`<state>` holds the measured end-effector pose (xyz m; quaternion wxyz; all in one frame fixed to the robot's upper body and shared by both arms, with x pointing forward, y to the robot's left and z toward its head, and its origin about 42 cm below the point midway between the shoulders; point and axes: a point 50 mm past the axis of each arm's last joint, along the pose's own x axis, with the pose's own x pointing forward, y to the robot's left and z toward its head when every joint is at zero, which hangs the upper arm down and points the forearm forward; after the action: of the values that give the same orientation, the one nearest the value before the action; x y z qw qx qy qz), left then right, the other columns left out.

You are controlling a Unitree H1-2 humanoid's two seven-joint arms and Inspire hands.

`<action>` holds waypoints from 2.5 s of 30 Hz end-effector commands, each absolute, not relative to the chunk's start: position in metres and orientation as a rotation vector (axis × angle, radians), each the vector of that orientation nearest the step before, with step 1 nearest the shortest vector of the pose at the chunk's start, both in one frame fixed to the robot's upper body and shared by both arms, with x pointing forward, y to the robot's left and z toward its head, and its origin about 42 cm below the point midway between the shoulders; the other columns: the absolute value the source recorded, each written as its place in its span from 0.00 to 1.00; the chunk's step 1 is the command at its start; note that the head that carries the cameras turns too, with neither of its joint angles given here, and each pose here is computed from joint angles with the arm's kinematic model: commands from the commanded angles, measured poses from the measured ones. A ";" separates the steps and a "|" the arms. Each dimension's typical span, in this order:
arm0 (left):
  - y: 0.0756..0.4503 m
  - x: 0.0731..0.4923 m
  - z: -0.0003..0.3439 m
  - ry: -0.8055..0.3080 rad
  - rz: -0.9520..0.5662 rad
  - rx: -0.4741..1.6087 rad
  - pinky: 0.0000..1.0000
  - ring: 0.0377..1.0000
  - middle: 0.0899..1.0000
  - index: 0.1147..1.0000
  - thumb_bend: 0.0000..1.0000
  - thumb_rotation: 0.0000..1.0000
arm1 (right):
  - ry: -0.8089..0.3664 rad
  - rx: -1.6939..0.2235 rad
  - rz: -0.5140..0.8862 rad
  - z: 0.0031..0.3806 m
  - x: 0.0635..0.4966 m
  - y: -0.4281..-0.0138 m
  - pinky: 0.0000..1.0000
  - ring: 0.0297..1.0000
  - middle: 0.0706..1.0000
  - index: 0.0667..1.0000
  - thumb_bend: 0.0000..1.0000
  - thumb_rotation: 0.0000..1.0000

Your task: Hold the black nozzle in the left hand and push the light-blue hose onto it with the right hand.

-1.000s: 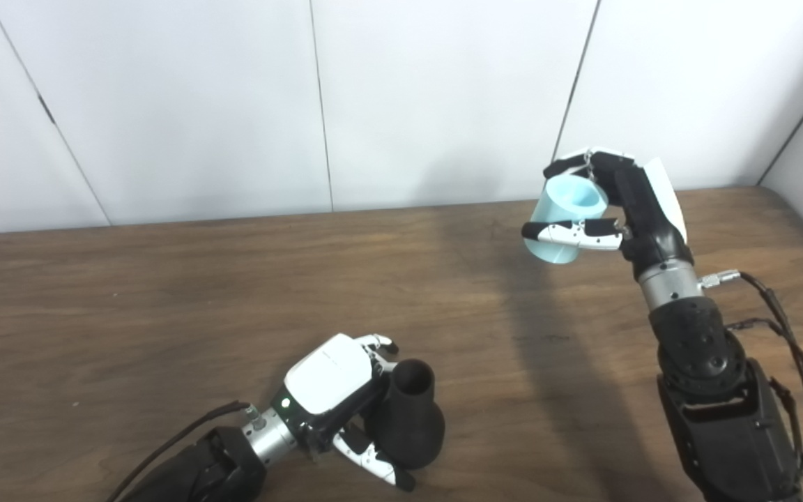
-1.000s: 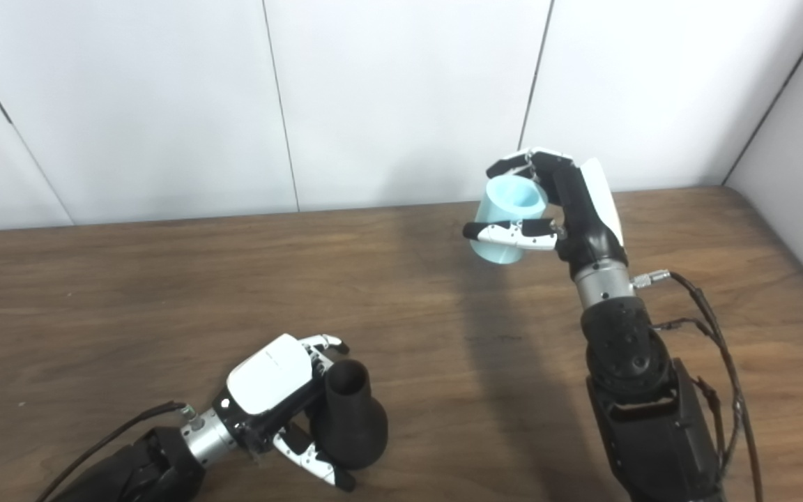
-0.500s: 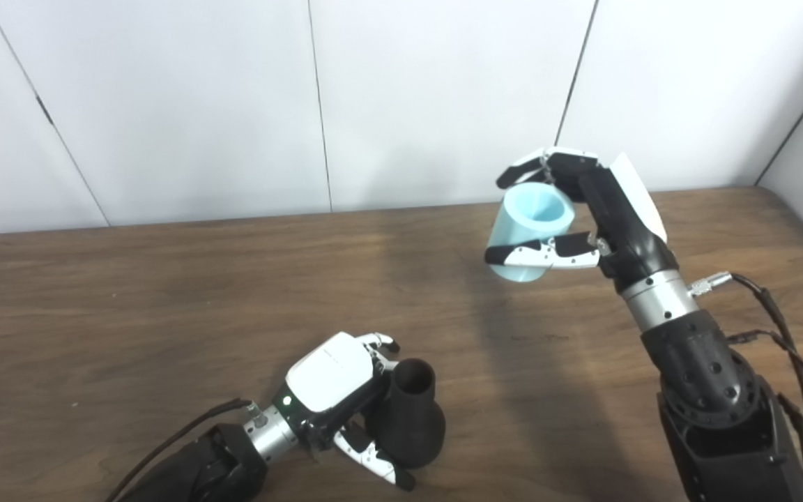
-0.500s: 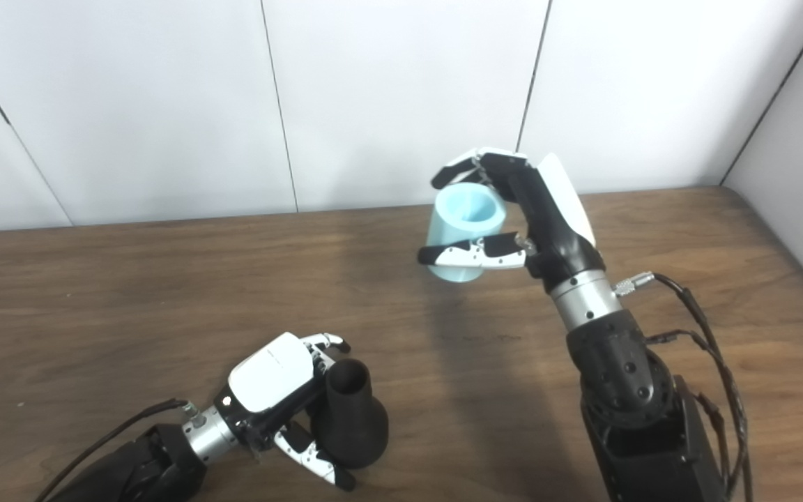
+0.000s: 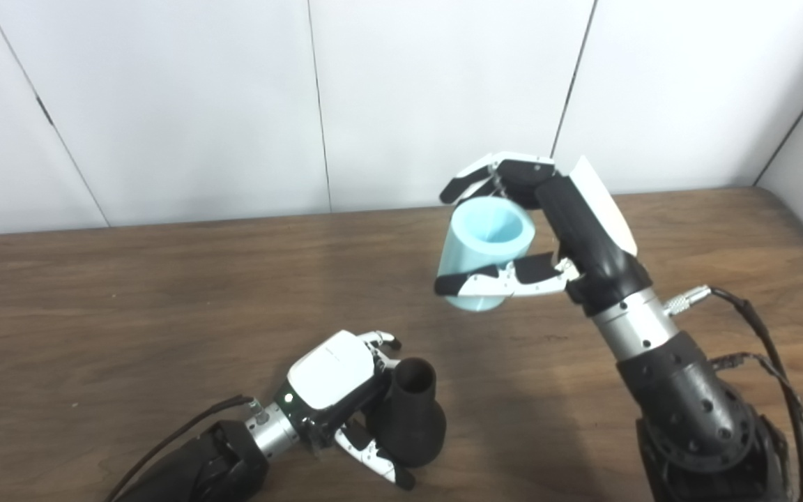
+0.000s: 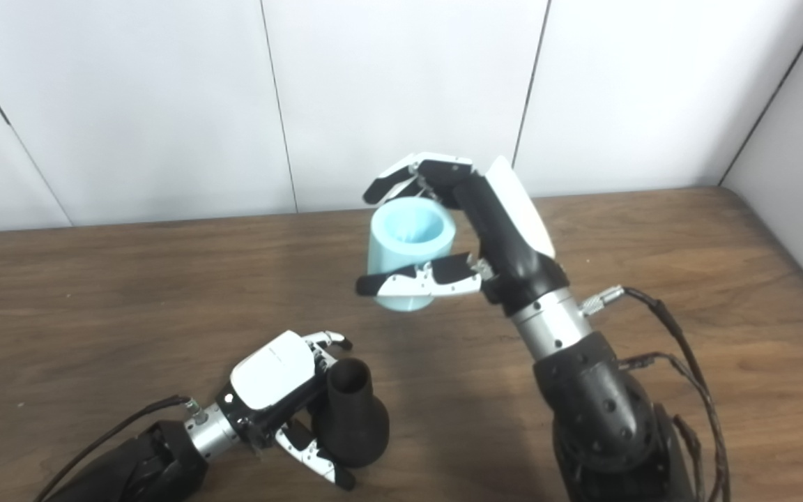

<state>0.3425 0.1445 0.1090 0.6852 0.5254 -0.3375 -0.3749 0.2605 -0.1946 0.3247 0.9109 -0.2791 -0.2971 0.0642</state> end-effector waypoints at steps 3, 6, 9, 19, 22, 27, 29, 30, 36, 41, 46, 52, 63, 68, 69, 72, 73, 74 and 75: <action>0.165 0.309 0.041 -0.513 -1.066 1.345 0.79 0.50 0.39 0.45 0.52 0.00 | -0.685 -0.550 0.167 0.335 0.249 -0.187 0.23 0.34 0.42 0.51 0.51 0.00; 0.164 0.308 0.043 -0.509 -1.078 1.349 0.78 0.51 0.40 0.45 0.52 0.00 | -0.692 -0.523 0.195 0.333 0.246 -0.184 0.25 0.35 0.43 0.51 0.51 0.00; 0.164 0.307 0.043 -0.508 -1.080 1.353 0.78 0.51 0.40 0.45 0.52 0.00 | -0.695 -0.515 0.214 0.331 0.244 -0.181 0.27 0.36 0.44 0.50 0.51 0.00; 0.164 0.307 0.044 -0.512 -1.082 1.351 0.78 0.52 0.41 0.44 0.52 0.00 | -0.652 -0.505 0.235 0.321 0.233 -0.177 0.26 0.36 0.44 0.51 0.51 0.00; 0.165 0.306 0.043 -0.511 -1.081 1.350 0.79 0.51 0.41 0.44 0.52 0.00 | -0.652 -0.510 0.232 0.315 0.231 -0.177 0.27 0.36 0.45 0.51 0.51 0.00; 0.164 0.305 0.046 -0.513 -1.082 1.344 0.78 0.51 0.40 0.45 0.52 0.00 | -0.634 -0.503 0.224 0.301 0.229 -0.174 0.20 0.41 0.43 0.48 0.52 0.00; 0.164 0.304 0.047 -0.515 -1.083 1.344 0.79 0.51 0.40 0.45 0.52 0.00 | -0.621 -0.504 0.230 0.296 0.228 -0.173 0.20 0.38 0.44 0.48 0.51 0.00; 0.163 0.304 0.047 -0.517 -1.083 1.347 0.78 0.51 0.40 0.45 0.52 0.00 | -0.618 -0.505 0.233 0.294 0.227 -0.173 0.21 0.36 0.45 0.49 0.51 0.00; 0.163 0.301 0.049 -0.513 -1.087 1.346 0.78 0.51 0.41 0.44 0.52 0.00 | -0.605 -0.492 0.255 0.280 0.226 -0.170 0.26 0.36 0.46 0.50 0.51 0.00; 0.164 0.298 0.049 -0.505 -1.089 1.352 0.80 0.52 0.41 0.44 0.52 0.00 | -0.627 -0.471 0.258 0.271 0.229 -0.164 0.24 0.34 0.45 0.51 0.51 0.00; 0.164 0.297 0.044 -0.495 -1.094 1.348 0.81 0.53 0.42 0.43 0.52 0.00 | -0.680 -0.486 0.246 0.268 0.231 -0.161 0.20 0.32 0.44 0.52 0.51 0.00; 0.164 0.297 0.040 -0.490 -1.099 1.352 0.82 0.52 0.42 0.44 0.52 0.00 | -0.755 -0.494 0.223 0.263 0.234 -0.158 0.15 0.42 0.42 0.47 0.52 0.00; 0.165 0.296 0.034 -0.490 -1.099 1.353 0.82 0.51 0.42 0.43 0.52 0.00 | -0.831 -0.496 0.195 0.270 0.235 -0.160 0.16 0.43 0.43 0.46 0.52 0.00; 0.165 0.295 0.035 -0.489 -1.098 1.351 0.83 0.51 0.43 0.42 0.52 0.00 | -0.847 -0.498 0.196 0.268 0.236 -0.161 0.14 0.43 0.43 0.46 0.52 0.00; 0.164 0.295 0.035 -0.489 -1.099 1.351 0.83 0.52 0.43 0.42 0.52 0.00 | -0.851 -0.499 0.199 0.266 0.236 -0.162 0.14 0.43 0.42 0.46 0.52 0.00; 0.163 0.295 0.039 -0.491 -1.099 1.341 0.82 0.51 0.43 0.42 0.52 0.00 | -0.861 -0.516 0.212 0.259 0.238 -0.162 0.17 0.43 0.43 0.46 0.52 0.00; 0.162 0.295 0.040 -0.492 -1.099 1.342 0.82 0.51 0.42 0.43 0.52 0.00 | -0.864 -0.526 0.219 0.257 0.238 -0.163 0.19 0.43 0.43 0.46 0.52 0.00; 0.162 0.294 0.040 -0.493 -1.099 1.343 0.82 0.51 0.41 0.44 0.52 0.00 | -0.867 -0.532 0.223 0.255 0.238 -0.163 0.20 0.43 0.42 0.46 0.52 0.00; 0.162 0.294 0.040 -0.494 -1.098 1.342 0.82 0.51 0.41 0.44 0.52 0.00 | -0.865 -0.545 0.233 0.252 0.239 -0.163 0.20 0.41 0.43 0.47 0.52 0.00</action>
<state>0.3393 0.1449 0.1094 0.6905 0.5243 -0.3339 -0.3699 0.2416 -0.1621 0.2406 0.8863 -0.2639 -0.3604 0.1220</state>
